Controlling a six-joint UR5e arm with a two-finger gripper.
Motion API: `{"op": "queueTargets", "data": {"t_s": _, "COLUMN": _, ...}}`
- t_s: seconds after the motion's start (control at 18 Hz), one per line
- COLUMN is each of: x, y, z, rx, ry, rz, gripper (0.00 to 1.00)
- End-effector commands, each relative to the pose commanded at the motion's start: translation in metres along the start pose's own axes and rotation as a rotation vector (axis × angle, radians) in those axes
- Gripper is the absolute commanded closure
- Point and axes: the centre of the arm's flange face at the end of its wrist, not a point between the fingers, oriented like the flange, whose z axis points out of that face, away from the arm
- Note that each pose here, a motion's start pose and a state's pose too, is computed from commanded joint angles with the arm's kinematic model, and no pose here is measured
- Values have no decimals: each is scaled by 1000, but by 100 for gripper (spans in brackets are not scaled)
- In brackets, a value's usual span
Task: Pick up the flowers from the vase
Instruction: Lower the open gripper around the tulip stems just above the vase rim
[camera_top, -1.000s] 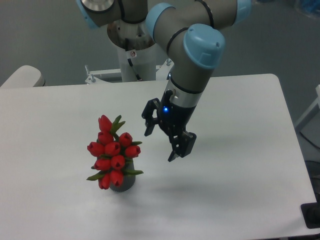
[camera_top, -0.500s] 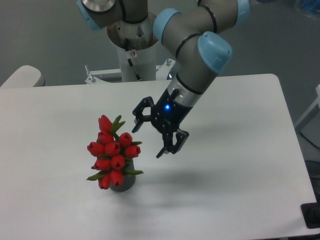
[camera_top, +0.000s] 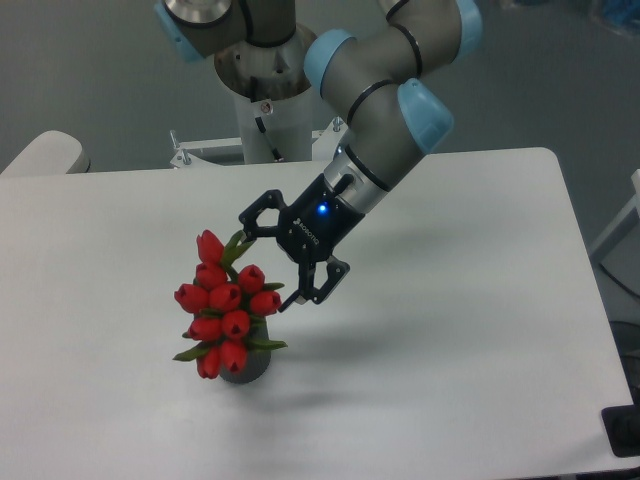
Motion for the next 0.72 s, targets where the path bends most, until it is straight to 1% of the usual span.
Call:
{"op": "queueTargets", "data": {"t_s": 0.33, "x": 2, "y": 4, "z": 8, "rx": 0, "ry": 2, "rz": 20, "gripper": 0}}
{"op": "queueTargets", "data": {"t_s": 0.44, "x": 6, "y": 3, "z": 18, "rx": 18, "ry": 9, "rz": 46, "gripper": 0}}
{"op": "queueTargets", "data": {"t_s": 0.72, "x": 9, "y": 3, "z": 38, "rx": 52, "ry": 28, "rz": 75, "gripper": 0}}
